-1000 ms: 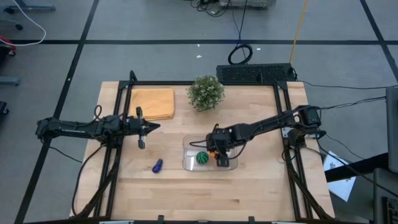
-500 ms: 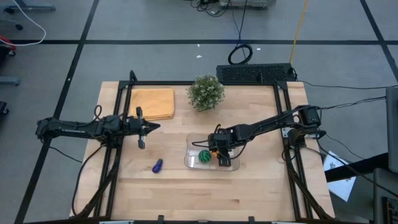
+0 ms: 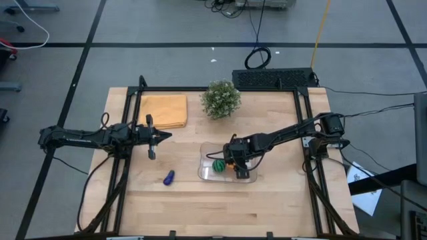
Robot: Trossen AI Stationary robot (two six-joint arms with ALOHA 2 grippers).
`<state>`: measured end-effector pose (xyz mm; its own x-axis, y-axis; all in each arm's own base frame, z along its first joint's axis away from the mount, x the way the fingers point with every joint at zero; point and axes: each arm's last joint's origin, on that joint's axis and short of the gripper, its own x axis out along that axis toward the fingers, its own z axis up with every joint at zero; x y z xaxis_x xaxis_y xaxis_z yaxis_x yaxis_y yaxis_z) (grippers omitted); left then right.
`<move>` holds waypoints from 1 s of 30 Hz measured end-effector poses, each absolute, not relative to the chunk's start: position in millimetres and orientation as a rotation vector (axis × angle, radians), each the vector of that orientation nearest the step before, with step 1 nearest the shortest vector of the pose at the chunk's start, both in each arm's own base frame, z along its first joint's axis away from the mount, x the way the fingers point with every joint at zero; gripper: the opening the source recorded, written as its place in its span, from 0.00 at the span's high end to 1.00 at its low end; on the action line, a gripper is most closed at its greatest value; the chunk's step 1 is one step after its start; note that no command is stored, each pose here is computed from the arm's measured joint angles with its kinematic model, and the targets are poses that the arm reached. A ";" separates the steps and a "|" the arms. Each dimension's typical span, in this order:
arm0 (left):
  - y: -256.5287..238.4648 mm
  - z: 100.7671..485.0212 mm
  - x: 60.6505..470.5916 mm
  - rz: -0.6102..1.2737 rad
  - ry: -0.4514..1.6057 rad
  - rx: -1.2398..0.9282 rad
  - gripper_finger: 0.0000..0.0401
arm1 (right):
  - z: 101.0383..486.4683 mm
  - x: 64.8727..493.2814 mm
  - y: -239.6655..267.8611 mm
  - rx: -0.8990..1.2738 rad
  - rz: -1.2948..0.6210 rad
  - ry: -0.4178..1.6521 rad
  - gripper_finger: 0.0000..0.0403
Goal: Pick and placing Produce into tupperware
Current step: Put the pumpkin into the transparent bin
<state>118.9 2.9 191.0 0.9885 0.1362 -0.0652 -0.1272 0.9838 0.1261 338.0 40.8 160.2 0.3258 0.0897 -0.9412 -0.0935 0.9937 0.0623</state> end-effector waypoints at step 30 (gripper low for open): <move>2.9 191.0 118.9 0.133 0.072 0.100 0.95 | 160.4 337.6 45.9 0.006 0.114 1.231 0.49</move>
